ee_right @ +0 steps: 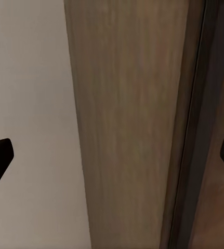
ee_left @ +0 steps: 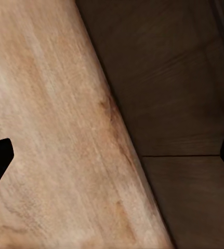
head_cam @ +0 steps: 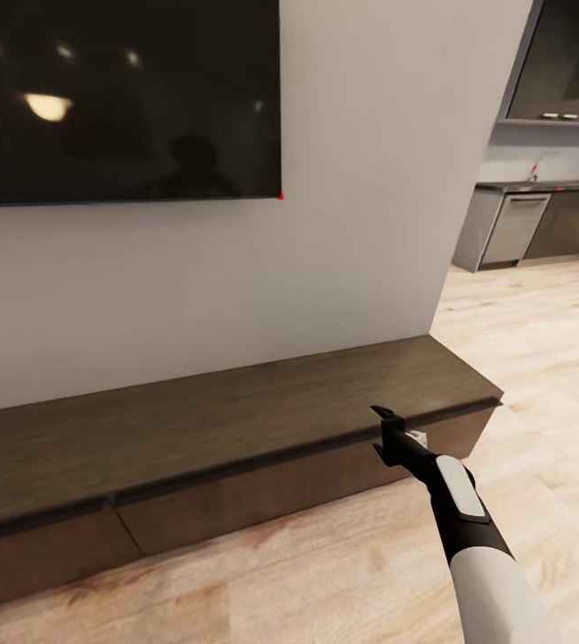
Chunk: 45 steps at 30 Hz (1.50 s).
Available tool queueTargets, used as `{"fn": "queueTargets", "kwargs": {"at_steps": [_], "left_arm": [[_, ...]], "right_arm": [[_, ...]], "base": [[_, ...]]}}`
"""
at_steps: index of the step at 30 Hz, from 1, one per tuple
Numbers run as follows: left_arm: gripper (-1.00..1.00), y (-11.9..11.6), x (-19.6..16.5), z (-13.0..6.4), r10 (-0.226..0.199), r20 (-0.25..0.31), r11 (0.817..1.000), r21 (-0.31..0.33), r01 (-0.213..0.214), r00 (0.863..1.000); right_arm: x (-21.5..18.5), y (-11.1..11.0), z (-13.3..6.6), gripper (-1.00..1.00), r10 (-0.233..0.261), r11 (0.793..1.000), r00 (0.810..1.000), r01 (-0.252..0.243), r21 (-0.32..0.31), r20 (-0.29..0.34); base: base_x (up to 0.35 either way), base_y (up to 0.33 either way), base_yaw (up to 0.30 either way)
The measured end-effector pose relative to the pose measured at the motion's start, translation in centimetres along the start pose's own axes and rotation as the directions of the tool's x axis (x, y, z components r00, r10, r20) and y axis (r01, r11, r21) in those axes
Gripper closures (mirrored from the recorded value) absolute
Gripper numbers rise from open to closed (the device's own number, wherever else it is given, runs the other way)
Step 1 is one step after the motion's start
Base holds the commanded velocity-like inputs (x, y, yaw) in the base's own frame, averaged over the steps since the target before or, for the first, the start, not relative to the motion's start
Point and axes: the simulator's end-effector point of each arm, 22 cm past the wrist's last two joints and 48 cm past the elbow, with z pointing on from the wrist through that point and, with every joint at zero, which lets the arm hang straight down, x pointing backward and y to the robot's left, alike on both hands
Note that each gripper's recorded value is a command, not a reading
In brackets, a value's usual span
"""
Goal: Place each of the two pumpkins and all three candles from the living room inside a cabinet in the living room (use any cabinet), then make sure every cabinet is closed, and position the cauldron so it is next to a table in the living room.
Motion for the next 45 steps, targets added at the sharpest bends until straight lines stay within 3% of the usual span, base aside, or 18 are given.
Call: {"fn": "queueTargets", "kwargs": {"at_steps": [13,16,22,25,28,37,45], "left_arm": [[-1.00,0.4,0.7,-0.2,-0.016,-0.010,1.000,-0.014,0.016,1.000],[-1.00,1.2,-0.4,-0.7,-0.025,0.018,0.999,-0.026,0.025,1.000],[-1.00,1.9,-1.6,-1.5,-0.084,0.018,0.996,-0.021,0.085,0.996],[-1.00,2.2,-1.5,-1.2,-0.094,0.014,0.995,-0.012,0.095,0.995],[-1.00,2.5,-1.2,-1.0,-0.104,0.007,0.995,-0.008,0.104,0.995],[-1.00,3.6,-1.4,-1.0,-0.125,0.016,0.992,-0.011,0.125,0.992],[-1.00,5.0,-0.8,0.0,-0.132,0.018,0.991,-0.007,0.132,0.991]], "right_arm": [[0.2,0.2,0.1,-1.00,-0.001,1.000,1.000,0.001,-0.007,-0.004],[0.3,0.4,0.3,-1.00,0.011,1.000,1.000,-0.011,-0.014,-0.008],[0.2,3.2,-0.2,-1.00,0.031,0.986,0.999,-0.032,-0.163,-0.006],[0.2,3.0,-0.7,-1.00,0.035,0.975,0.999,-0.035,-0.221,-0.005],[0.2,2.6,-0.8,-1.00,0.037,0.970,0.999,-0.037,-0.241,-0.005],[0.3,1.6,-0.8,-1.00,0.040,0.981,0.999,-0.040,-0.192,-0.003],[0.7,-0.6,-0.3,-1.00,0.051,0.977,0.999,-0.052,-0.206,-0.013]], "base": [[0.050,-0.221,0.000],[0.001,-0.014,0.000],[0.000,-0.003,0.000],[0.000,0.000,0.000],[0.000,0.000,-0.004],[0.000,0.000,-0.054],[0.000,0.000,-0.005]]}}
